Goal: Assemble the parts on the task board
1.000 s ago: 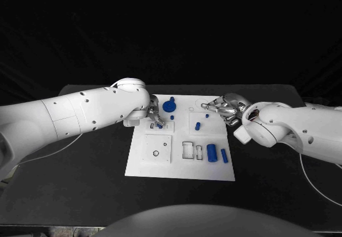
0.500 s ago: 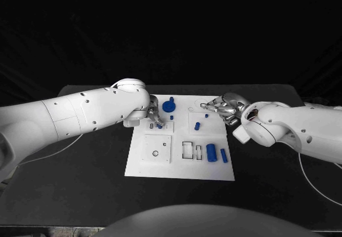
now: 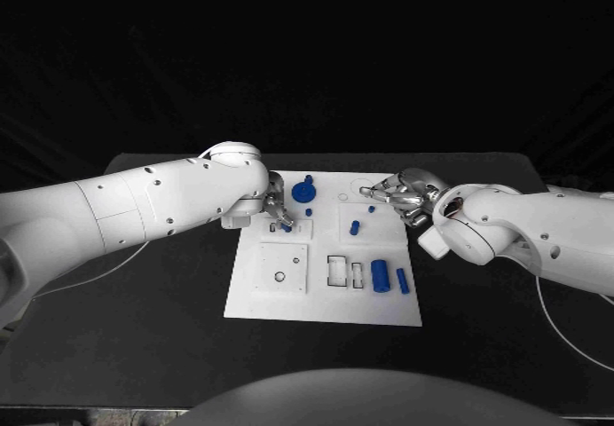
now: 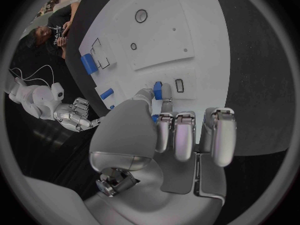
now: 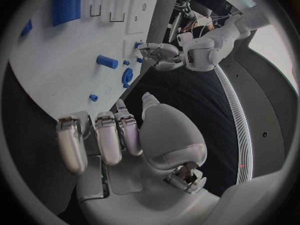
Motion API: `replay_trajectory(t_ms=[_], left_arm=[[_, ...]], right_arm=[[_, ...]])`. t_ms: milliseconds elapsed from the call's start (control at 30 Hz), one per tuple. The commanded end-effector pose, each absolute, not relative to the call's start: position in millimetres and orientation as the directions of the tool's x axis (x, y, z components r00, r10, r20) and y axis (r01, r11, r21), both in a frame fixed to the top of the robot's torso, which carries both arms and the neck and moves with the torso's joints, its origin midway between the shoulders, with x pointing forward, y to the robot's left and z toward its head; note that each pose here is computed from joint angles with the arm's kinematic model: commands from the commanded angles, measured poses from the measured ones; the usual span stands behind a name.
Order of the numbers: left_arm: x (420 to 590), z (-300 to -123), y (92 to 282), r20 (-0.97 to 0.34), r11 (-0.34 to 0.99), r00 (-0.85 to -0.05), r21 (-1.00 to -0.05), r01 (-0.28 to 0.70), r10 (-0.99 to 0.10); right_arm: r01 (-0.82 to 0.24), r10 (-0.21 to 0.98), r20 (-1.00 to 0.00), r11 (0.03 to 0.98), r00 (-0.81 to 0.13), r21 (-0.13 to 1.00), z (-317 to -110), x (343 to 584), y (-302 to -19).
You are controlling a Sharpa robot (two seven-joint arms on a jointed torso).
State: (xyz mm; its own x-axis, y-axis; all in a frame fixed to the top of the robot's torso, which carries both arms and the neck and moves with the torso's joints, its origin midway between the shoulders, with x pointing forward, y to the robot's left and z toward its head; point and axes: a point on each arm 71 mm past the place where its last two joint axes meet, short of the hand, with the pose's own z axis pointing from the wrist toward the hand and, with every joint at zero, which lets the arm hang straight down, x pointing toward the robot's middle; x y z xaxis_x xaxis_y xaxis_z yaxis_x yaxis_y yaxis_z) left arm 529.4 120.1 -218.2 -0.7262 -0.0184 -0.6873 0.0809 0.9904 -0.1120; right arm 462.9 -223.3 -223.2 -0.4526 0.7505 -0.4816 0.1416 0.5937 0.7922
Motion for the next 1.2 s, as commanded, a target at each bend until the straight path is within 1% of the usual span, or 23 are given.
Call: replay_trajectory(t_ms=[33, 1200], left_arm=[[528.6, -220.2, 120.1, -0.681, 0.991, -0.732, -0.098, 0.093, 0.001], [526.9, -222.3, 119.4, -0.652, 0.989, -0.758, -0.094, 0.112, 0.024]], right_arm=[[0.132, 0.745, -0.483, 0.595, -0.460, 0.793, -223.2, 462.5, -222.2], [0.134, 0.746, -0.483, 0.595, -0.459, 0.792, -223.4, 462.5, -222.6]])
